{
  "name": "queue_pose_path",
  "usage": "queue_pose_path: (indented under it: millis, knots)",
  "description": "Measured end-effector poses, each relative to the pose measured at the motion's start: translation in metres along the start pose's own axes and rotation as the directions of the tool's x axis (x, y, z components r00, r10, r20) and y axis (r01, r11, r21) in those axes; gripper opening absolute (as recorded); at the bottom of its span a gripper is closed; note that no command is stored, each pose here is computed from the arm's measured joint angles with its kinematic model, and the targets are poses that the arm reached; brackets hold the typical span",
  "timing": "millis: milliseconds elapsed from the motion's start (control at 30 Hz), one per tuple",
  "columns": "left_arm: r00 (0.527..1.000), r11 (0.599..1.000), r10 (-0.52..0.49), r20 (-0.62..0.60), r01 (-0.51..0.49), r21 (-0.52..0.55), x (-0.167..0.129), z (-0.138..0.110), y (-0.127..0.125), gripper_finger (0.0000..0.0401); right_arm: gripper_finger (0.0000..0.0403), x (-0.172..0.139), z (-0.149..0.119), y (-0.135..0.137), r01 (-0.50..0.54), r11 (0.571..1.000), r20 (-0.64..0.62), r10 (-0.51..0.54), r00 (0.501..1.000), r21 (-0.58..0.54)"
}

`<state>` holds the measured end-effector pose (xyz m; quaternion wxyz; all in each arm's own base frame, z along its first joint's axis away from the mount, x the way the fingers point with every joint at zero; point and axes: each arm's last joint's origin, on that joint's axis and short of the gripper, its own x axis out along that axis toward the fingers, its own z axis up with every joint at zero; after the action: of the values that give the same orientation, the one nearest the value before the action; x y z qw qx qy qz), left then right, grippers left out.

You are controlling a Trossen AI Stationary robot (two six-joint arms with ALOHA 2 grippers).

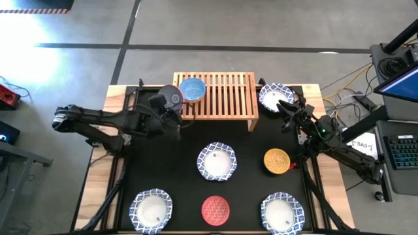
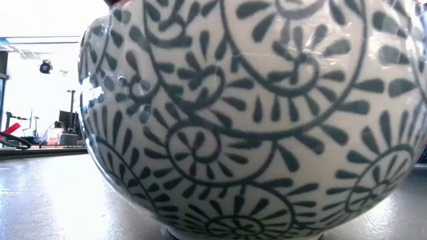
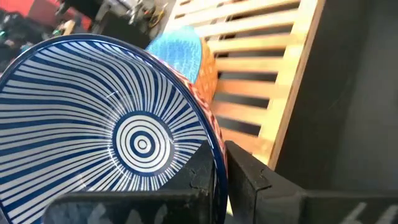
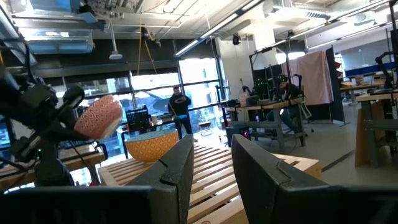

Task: Place and stack bowls onto a shelf
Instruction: Stack the blue patterned bowl on top of the blue bowl on the shelf

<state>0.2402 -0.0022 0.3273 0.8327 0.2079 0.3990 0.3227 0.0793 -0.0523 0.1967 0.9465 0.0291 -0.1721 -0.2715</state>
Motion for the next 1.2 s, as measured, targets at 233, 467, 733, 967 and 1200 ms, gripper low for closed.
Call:
queue_pose_path:
  millis: [233, 467, 733, 967, 1200]
  knots:
    - [0.995, 0.999, -0.042, 0.091, 0.04, 0.027, 0.008, 0.01, 0.023, 0.0008, 0.0098, 0.0, 0.0, 0.0, 0.0, 1.0, 0.0, 0.0, 1.0, 0.0]
    - [0.984, 0.992, -0.123, 0.132, 0.123, 0.008, 0.026, 0.012, 0.043, 0.0008, 0.0098, 0.0, 0.0, 0.0, 0.0, 1.0, 0.0, 0.0, 1.0, 0.0]
    - [0.961, 0.981, -0.194, 0.198, 0.191, 0.035, 0.038, 0.015, 0.056, 0.0009, 0.0098, 0.0, 0.0, 0.0, 0.0, 1.0, 0.0, 0.0, 1.0, 0.0]
    - [0.965, 0.98, -0.197, 0.175, 0.194, 0.031, 0.052, 0.013, 0.061, 0.0009, 0.0098, 0.0, 0.0, 0.0, 0.0, 1.0, 0.0, 0.0, 1.0, 0.0]
    - [0.952, 0.969, -0.245, 0.183, 0.245, 0.022, 0.06, 0.012, 0.065, 0.0015, 0.0098, 0.0, 0.0, 0.0, 0.0, 1.0, 0.0, 0.0, 1.0, 0.0]
